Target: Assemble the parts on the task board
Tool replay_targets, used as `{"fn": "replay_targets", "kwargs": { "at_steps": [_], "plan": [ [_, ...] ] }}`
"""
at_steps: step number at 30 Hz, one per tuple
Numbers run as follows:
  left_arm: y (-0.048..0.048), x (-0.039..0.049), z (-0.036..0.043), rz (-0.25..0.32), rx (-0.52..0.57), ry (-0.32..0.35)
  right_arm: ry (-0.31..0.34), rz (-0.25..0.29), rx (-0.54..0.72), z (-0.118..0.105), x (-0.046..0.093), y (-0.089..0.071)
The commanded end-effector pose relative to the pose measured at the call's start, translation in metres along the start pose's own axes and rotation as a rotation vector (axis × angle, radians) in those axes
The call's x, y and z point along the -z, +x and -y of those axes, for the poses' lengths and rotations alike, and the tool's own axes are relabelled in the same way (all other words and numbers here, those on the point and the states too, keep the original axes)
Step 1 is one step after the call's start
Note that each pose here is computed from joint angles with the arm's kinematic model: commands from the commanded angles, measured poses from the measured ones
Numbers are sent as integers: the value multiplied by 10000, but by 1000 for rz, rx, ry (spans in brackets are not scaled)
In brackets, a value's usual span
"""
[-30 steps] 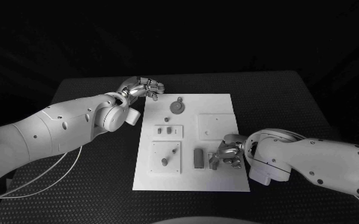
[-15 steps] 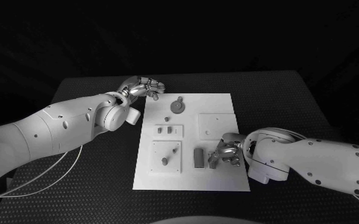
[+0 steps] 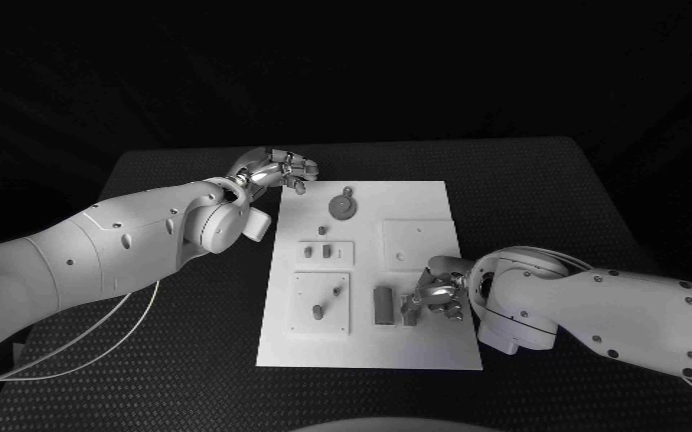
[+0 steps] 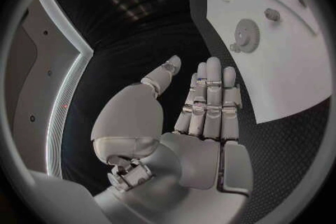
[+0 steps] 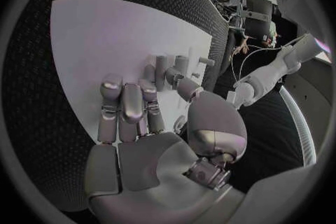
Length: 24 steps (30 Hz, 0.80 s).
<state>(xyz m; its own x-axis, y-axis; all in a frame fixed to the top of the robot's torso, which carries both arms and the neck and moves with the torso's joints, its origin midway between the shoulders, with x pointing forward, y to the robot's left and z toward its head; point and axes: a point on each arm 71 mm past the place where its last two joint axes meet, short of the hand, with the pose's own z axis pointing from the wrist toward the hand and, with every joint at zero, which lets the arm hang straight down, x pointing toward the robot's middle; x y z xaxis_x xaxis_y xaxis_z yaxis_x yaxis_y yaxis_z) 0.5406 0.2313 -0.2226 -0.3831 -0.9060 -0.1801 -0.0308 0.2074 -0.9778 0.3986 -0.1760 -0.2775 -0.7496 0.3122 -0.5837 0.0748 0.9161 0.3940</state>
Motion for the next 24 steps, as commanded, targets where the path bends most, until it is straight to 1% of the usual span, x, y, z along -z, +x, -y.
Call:
{"fn": "replay_targets", "kwargs": {
  "at_steps": [1, 24],
  "plan": [
    [20, -4, 12, -15, 9, 6, -29, -2, 16, -44, 1, 13],
    [16, -2, 8, -15, 9, 3, -38, -1, 11, -54, 2, 14]
  ]
}}
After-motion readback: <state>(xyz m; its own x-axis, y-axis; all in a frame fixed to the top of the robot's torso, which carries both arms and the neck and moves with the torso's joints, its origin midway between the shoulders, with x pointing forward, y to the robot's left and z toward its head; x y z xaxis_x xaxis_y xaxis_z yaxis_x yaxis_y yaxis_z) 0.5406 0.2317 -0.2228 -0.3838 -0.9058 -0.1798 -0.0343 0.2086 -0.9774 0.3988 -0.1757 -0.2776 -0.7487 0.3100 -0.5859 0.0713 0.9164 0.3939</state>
